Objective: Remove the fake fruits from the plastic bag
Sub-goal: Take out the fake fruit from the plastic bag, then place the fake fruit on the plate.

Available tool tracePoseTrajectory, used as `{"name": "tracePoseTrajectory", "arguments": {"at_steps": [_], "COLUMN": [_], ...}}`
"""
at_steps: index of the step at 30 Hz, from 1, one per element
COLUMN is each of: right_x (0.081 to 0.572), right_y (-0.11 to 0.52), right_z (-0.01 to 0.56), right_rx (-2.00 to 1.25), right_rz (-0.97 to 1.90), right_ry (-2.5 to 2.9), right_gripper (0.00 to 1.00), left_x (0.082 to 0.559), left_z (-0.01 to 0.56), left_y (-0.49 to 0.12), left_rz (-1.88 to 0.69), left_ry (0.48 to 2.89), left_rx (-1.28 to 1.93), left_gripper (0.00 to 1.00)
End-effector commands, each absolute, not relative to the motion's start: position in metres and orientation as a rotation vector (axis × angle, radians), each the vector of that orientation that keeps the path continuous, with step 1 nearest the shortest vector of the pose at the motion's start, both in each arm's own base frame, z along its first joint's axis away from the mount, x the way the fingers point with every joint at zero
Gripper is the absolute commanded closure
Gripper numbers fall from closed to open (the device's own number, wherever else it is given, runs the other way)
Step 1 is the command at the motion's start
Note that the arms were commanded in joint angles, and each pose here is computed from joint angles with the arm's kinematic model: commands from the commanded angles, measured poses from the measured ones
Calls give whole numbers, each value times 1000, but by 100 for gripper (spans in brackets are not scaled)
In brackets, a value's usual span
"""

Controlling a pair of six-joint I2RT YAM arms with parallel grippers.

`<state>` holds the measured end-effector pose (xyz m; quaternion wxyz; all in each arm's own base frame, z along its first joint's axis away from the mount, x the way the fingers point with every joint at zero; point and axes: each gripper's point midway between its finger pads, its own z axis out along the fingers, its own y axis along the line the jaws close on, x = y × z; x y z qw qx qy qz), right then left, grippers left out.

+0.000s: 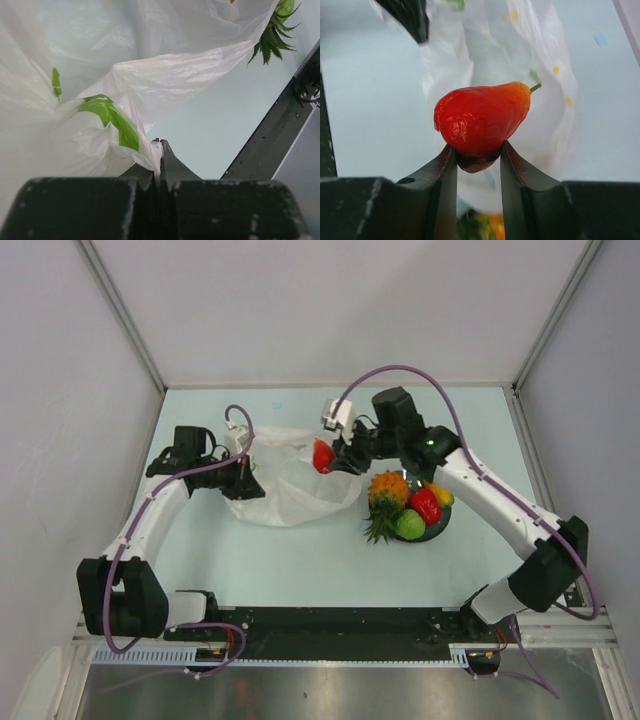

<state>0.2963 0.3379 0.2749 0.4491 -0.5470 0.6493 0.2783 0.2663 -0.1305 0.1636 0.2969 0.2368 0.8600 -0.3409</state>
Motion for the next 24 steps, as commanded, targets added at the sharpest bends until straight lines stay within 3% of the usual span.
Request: {"name": "tracePoseTrajectory", "arguments": {"at_steps": [1,8,24], "right_x": [284,309,373], "right_y": [257,153,95], "right_z": [270,239,166], "right_rx": [-1397,-1201,-1285], "right_rz": [487,292,46], "right_ry": [1676,1895,2036], "right_gripper": [95,95,93], "left_x": [274,278,274], "left_z": [175,172,168], "left_y": [-135,-135,-132], "left_rz": [-927,-935,-911], "left_ry": [2261,2274,2290], "left_rx": [641,632,633], "left_gripper": [100,100,100]}}
